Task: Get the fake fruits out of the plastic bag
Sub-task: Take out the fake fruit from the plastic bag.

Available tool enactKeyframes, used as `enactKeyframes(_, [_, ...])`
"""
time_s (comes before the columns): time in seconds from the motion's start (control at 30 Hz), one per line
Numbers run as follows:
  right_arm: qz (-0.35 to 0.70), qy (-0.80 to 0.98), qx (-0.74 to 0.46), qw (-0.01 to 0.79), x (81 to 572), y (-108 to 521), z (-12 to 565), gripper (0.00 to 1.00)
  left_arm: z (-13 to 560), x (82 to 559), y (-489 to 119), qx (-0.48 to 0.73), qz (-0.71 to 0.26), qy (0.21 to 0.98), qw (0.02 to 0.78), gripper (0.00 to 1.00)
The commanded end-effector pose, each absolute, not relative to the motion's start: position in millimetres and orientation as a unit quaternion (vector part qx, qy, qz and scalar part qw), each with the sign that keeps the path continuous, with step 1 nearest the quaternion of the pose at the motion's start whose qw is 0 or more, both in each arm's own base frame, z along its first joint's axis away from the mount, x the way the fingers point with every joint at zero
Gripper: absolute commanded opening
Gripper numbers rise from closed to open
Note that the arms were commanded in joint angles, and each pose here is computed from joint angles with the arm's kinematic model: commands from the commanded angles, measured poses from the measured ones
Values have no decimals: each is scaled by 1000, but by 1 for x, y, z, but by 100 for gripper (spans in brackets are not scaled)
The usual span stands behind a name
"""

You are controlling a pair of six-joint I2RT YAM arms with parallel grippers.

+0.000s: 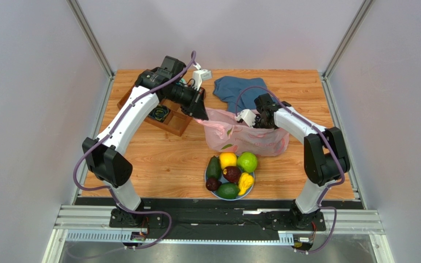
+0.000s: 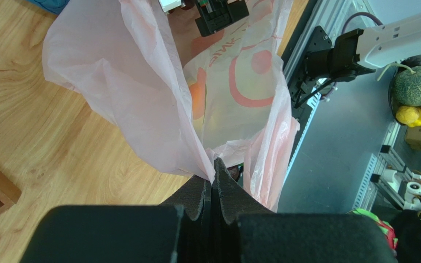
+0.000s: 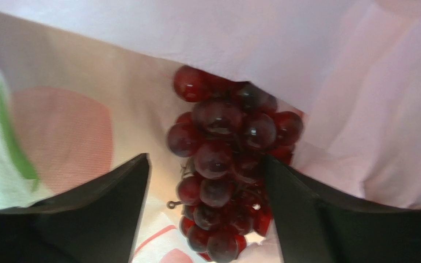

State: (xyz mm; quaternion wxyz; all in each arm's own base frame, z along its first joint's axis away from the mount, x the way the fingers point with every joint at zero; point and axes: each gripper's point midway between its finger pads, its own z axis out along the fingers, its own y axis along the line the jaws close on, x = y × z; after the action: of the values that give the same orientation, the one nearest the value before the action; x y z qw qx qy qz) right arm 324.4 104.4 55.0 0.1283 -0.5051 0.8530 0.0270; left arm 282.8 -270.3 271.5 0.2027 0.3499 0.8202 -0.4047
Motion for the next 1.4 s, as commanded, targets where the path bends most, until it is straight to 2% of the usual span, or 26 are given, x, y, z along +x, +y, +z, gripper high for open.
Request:
enactKeyframes(0.0, [-24, 851, -505, 145, 342, 90, 55, 67, 288, 290, -274, 368, -405, 803, 235, 0])
enactKeyframes(0.03, [-28, 851, -502, 154, 345, 91, 58, 61, 289, 292, -275, 368, -405, 803, 236, 0])
enactKeyframes(0.07, [-27, 847, -500, 177, 352, 95, 68, 49, 289, 293, -274, 368, -402, 804, 238, 0])
enactKeyframes(0.1, [-21, 844, -502, 190, 355, 100, 76, 26, 290, 296, -276, 368, -401, 804, 240, 0])
enactKeyframes(0.13, [-12, 843, -500, 200, 356, 104, 84, 16, 291, 298, -276, 369, -400, 803, 243, 0])
enactKeyframes(0.17, [3, 837, -499, 224, 361, 113, 102, 12, 293, 301, -277, 369, -398, 802, 248, 0])
enactKeyframes(0.2, [10, 831, -499, 247, 362, 118, 121, 0, 296, 306, -279, 368, -397, 802, 252, 0])
enactKeyframes(0.37, [119, 788, -501, 339, 343, 155, 213, 0, 312, 328, -283, 364, -380, 799, 292, 0])
enactKeyframes(0.53, [158, 736, -485, 445, 314, 167, 303, 0, 332, 349, -285, 368, -359, 788, 340, 0])
enactKeyframes(0.67, [195, 705, -466, 497, 299, 178, 331, 0, 360, 370, -292, 360, -355, 770, 389, 0])
enactKeyframes(0.73, [224, 709, -429, 513, 296, 183, 343, 0, 360, 381, -297, 354, -355, 769, 397, 0])
enactKeyframes(0.83, [249, 678, -379, 579, 303, 190, 387, 0, 355, 399, -303, 351, -348, 769, 405, 0])
enactKeyframes(0.97, [219, 618, -310, 688, 324, 180, 463, 0, 335, 413, -310, 349, -348, 776, 393, 0])
enactKeyframes(1.1, [209, 596, -287, 720, 334, 177, 500, 0, 322, 425, -310, 342, -335, 787, 389, 0])
enactKeyframes(1.2, [242, 581, -297, 718, 322, 185, 514, 0, 316, 444, -306, 329, -304, 796, 406, 0])
enactKeyframes(1.37, [308, 595, -330, 665, 296, 202, 503, 0, 321, 471, -297, 308, -265, 800, 442, 0])
